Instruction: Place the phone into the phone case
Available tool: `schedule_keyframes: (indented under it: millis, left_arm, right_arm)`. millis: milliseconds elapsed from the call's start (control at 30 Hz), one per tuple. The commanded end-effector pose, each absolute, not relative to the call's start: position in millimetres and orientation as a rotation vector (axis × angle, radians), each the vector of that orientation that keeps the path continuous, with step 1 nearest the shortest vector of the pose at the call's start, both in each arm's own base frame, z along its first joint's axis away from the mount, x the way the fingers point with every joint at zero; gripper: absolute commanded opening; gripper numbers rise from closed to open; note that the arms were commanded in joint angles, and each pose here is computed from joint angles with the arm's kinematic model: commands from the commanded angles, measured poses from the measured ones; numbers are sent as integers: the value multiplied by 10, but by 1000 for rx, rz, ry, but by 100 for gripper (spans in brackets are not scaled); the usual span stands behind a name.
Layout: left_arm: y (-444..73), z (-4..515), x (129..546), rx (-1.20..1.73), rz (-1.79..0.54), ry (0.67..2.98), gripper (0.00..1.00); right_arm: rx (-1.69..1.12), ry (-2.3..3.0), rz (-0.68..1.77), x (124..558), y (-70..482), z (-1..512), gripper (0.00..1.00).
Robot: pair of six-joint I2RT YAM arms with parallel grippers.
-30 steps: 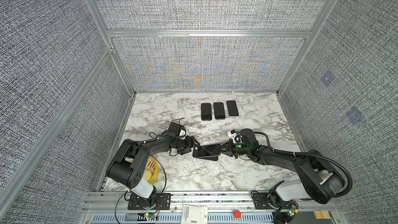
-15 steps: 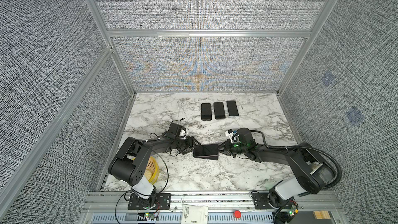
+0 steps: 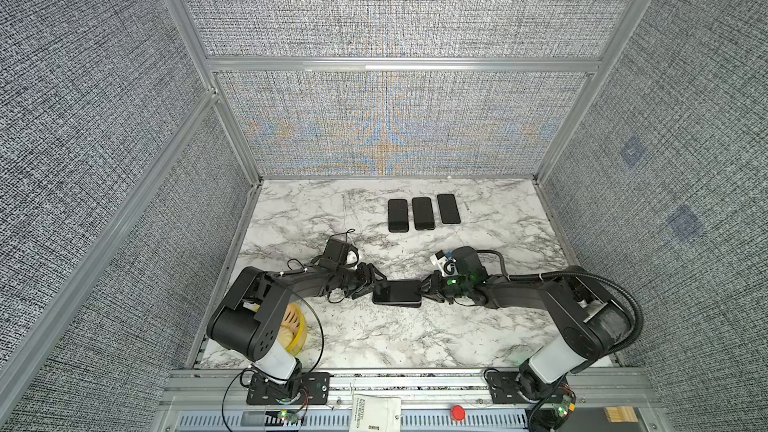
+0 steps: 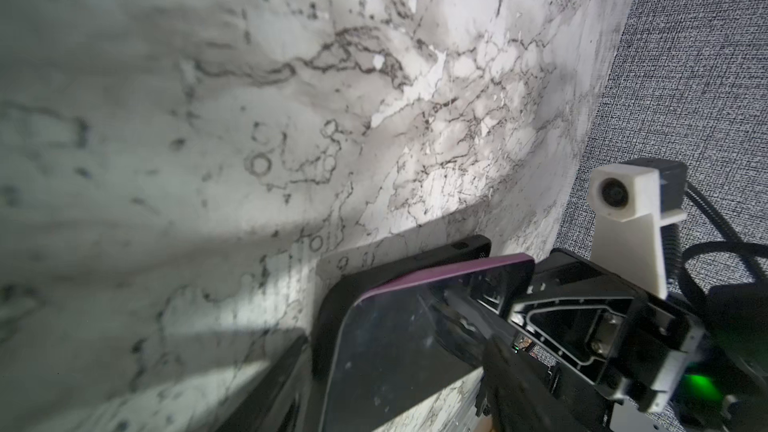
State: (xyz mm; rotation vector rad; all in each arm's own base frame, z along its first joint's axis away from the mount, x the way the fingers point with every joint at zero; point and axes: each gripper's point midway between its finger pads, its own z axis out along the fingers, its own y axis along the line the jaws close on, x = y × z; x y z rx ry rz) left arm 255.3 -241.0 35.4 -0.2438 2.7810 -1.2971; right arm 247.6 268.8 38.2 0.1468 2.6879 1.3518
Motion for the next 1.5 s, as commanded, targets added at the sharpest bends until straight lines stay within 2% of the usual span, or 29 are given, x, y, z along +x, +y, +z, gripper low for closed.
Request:
schedule_keyframes:
  millis: [0, 233, 367, 633, 767, 1033, 1167, 1467]
  left_arm:
    - [-2371, 297, 2483, -267, -1272, 2818, 68]
    - [-2359, 291, 2471, -270, -1267, 2816, 68]
    - [-2341, 271, 2452, -267, -1252, 2828, 68]
    - [-2300, 257, 2416, -205, -1183, 2880, 68]
    - [-2341, 255, 2391, -156, -1175, 2899, 67]
    - [-2430, 245, 2344, -114, -1185, 2919, 57]
    - [-2439, 204, 2327, -115, -1179, 2939, 48]
    - [-2423, 142, 2288, -118, -1162, 2971, 41]
  right_arm:
    - [131, 2799, 1204, 2380, 2547, 207, 27]
    - [52, 2856, 1127, 2382, 2541, 244, 42]
    - [-12, 2878, 1006, 2387, 2482, 372, 48]
    - [-116, 2899, 737, 2355, 2320, 494, 56]
    - [-137, 2896, 704, 2345, 2349, 457, 52]
    - [-181, 2906, 716, 2352, 2472, 370, 31]
    - [-192, 2904, 743, 2352, 2541, 371, 28]
    - [-198, 2911, 752, 2338, 2590, 316, 23]
